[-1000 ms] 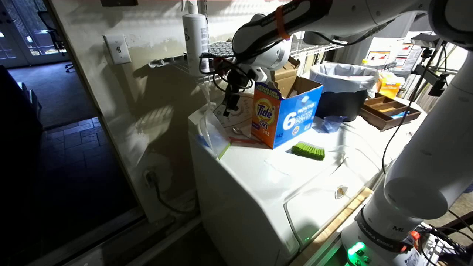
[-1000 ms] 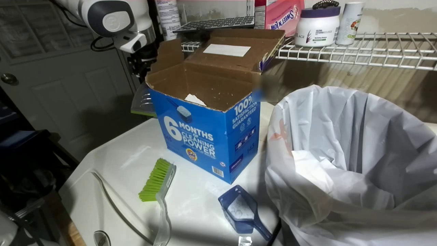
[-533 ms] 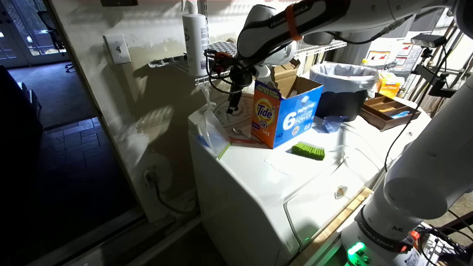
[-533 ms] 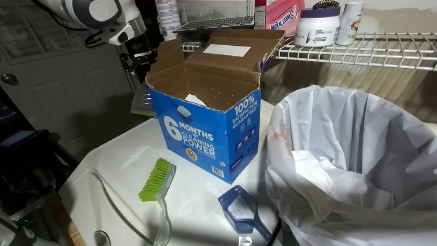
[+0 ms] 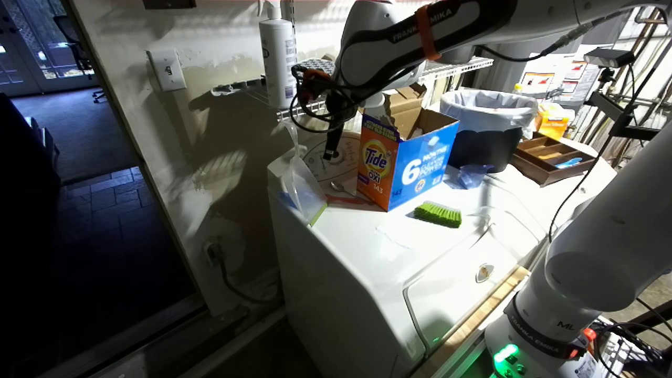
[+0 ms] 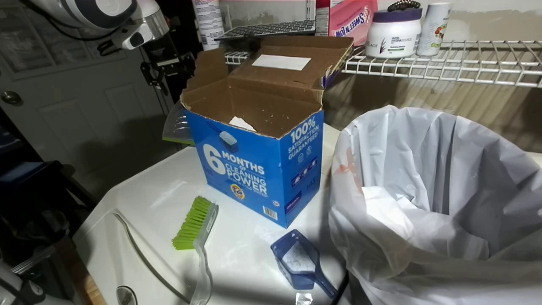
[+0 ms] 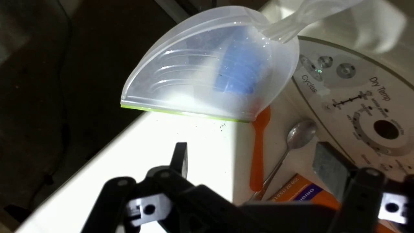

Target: Move the dustpan forward

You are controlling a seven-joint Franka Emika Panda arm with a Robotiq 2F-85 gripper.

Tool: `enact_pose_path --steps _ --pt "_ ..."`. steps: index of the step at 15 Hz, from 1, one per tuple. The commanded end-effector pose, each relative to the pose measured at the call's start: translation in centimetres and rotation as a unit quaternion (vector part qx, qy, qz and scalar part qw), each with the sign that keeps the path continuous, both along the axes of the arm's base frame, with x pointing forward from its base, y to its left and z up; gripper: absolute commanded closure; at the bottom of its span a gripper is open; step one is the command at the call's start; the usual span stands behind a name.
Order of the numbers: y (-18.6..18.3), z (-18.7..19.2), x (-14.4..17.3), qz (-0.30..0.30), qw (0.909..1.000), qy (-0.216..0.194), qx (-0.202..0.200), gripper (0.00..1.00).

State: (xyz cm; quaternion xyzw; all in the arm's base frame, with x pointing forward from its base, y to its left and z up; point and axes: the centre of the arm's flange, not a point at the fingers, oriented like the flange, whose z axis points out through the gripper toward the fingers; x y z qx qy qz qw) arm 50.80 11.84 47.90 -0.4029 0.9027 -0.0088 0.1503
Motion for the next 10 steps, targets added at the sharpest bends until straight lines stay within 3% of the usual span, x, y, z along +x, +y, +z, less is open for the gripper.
enact_pose_path --steps 1,2,10 --pt "0.4 0.7 -1.6 -0.03 0.9994 -0.013 -0.009 0.0" --pt "0.2 0.3 -0.3 -0.009 1.0 -0.002 0.0 0.0" --pt "0.2 0.5 -0.6 -0.014 0.9999 -0.004 0.0 0.0"
